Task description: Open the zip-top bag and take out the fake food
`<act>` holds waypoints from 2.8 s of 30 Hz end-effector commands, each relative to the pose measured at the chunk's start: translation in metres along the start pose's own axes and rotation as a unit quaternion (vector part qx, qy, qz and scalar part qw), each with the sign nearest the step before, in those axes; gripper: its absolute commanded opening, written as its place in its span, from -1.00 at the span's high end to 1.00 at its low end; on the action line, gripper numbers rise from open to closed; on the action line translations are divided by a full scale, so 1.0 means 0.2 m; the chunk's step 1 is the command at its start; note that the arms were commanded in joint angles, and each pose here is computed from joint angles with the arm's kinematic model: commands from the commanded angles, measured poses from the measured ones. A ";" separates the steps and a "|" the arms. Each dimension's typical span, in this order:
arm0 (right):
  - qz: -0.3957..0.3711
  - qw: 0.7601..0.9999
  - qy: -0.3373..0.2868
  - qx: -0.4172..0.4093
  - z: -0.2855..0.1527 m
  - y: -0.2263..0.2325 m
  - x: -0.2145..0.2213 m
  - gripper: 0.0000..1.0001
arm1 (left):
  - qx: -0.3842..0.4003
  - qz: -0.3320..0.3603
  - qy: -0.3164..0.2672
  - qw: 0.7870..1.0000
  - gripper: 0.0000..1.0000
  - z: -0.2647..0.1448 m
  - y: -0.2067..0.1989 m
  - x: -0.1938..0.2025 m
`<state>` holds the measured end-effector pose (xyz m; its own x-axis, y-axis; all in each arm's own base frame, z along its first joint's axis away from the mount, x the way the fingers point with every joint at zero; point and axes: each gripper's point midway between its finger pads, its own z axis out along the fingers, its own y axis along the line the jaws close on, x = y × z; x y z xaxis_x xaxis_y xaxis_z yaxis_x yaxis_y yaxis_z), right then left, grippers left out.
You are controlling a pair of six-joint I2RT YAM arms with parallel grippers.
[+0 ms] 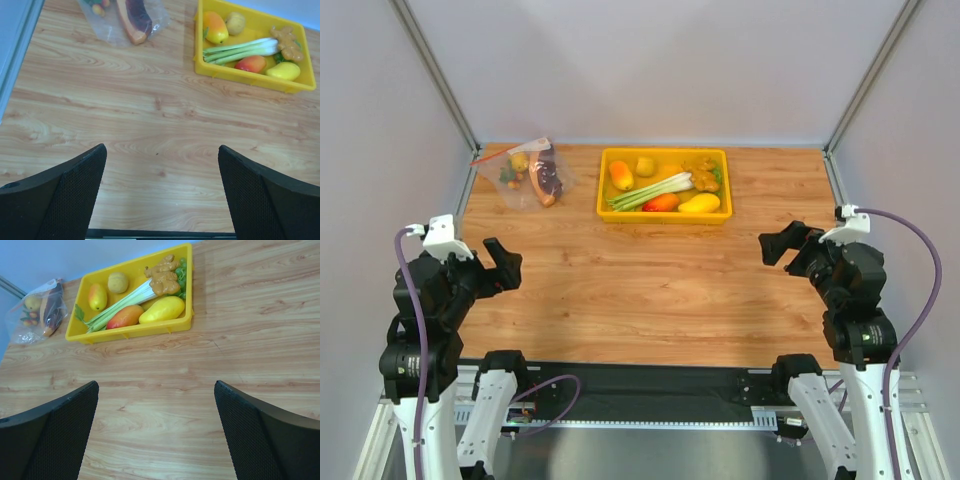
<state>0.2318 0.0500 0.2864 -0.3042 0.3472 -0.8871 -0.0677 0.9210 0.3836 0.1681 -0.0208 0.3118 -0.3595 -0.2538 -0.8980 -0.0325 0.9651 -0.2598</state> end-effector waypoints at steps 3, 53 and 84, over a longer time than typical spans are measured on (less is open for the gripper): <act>-0.012 1.000 -0.016 0.012 -0.01 -0.02 -0.03 -1.00 | -0.017 0.009 -0.014 1.000 -0.99 -0.03 0.03 -0.04; 0.002 0.996 0.009 -0.087 -0.01 0.14 0.04 -1.00 | -0.267 -0.119 0.077 0.953 -0.61 1.70 0.74 0.14; 0.006 0.992 0.032 -0.121 0.00 0.20 0.08 -1.00 | -0.170 -0.138 0.092 0.971 1.00 1.62 0.54 0.18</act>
<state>0.2207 0.0834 0.2747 -0.3863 0.3356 -0.8591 -0.2304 0.8668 0.4422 0.4544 0.0644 0.0894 -0.5361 -0.5060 -0.6757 -0.4990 0.8356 -0.2298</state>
